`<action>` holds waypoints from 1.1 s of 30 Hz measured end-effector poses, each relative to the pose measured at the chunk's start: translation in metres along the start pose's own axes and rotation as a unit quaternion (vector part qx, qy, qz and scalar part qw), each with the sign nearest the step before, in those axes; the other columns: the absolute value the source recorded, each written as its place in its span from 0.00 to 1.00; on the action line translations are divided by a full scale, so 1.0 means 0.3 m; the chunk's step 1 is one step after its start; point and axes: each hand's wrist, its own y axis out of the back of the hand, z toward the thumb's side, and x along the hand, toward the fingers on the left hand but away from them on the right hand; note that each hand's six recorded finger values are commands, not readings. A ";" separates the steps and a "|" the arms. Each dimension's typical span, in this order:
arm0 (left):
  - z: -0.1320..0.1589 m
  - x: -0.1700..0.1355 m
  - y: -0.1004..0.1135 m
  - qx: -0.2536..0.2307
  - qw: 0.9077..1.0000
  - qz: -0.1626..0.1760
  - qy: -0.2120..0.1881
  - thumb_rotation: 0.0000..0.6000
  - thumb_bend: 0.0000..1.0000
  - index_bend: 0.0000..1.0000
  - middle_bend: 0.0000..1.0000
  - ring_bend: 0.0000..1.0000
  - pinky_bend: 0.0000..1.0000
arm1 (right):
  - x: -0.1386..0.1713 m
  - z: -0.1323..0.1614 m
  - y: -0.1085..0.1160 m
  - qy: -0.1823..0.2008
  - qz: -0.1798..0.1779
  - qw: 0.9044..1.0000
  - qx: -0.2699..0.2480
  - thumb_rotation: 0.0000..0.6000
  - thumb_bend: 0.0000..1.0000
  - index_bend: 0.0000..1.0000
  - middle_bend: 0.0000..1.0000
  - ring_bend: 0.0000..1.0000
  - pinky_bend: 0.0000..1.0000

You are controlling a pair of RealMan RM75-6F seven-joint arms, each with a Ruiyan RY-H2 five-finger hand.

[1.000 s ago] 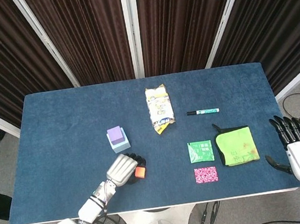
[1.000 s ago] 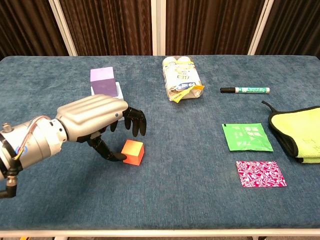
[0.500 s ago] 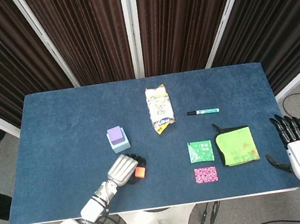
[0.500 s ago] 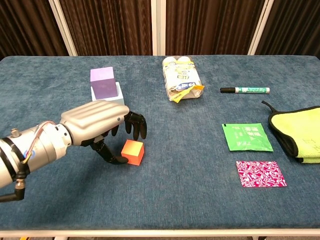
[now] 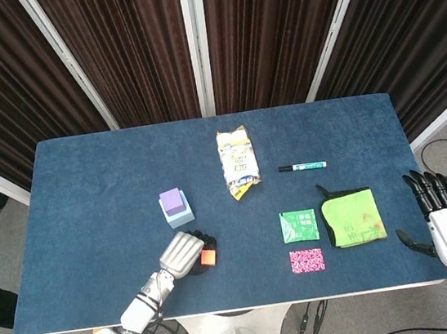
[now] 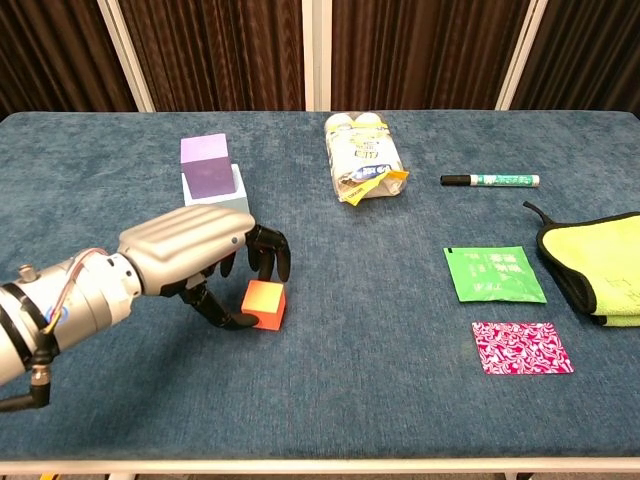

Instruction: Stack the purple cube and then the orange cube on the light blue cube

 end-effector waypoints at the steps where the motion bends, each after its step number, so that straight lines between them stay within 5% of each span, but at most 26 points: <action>1: -0.003 -0.001 0.004 0.001 1.000 0.002 0.001 1.00 0.29 0.48 0.61 0.42 0.53 | 0.000 0.000 0.000 0.000 0.000 1.000 0.000 1.00 0.13 0.02 0.05 0.00 0.00; 12: -0.081 -0.081 0.134 0.010 0.999 0.025 0.026 1.00 0.29 0.48 0.61 0.43 0.53 | -0.001 -0.003 -0.007 -0.001 0.004 1.000 0.001 1.00 0.13 0.02 0.05 0.00 0.00; 22: -0.253 -0.214 0.464 0.041 0.990 0.063 0.123 1.00 0.29 0.48 0.61 0.43 0.53 | 0.003 0.006 -0.025 0.001 0.008 1.000 0.009 1.00 0.13 0.02 0.05 0.00 0.00; 26: -0.285 -0.205 0.558 0.052 0.985 0.080 0.147 1.00 0.29 0.48 0.62 0.43 0.53 | 0.001 0.007 -0.030 0.001 0.010 1.000 0.011 1.00 0.13 0.02 0.05 0.00 0.00; 33: -0.261 -0.125 0.619 0.022 0.985 0.086 0.145 1.00 0.29 0.48 0.62 0.43 0.53 | -0.008 0.007 -0.031 -0.001 0.012 1.000 0.012 1.00 0.13 0.02 0.05 0.00 0.00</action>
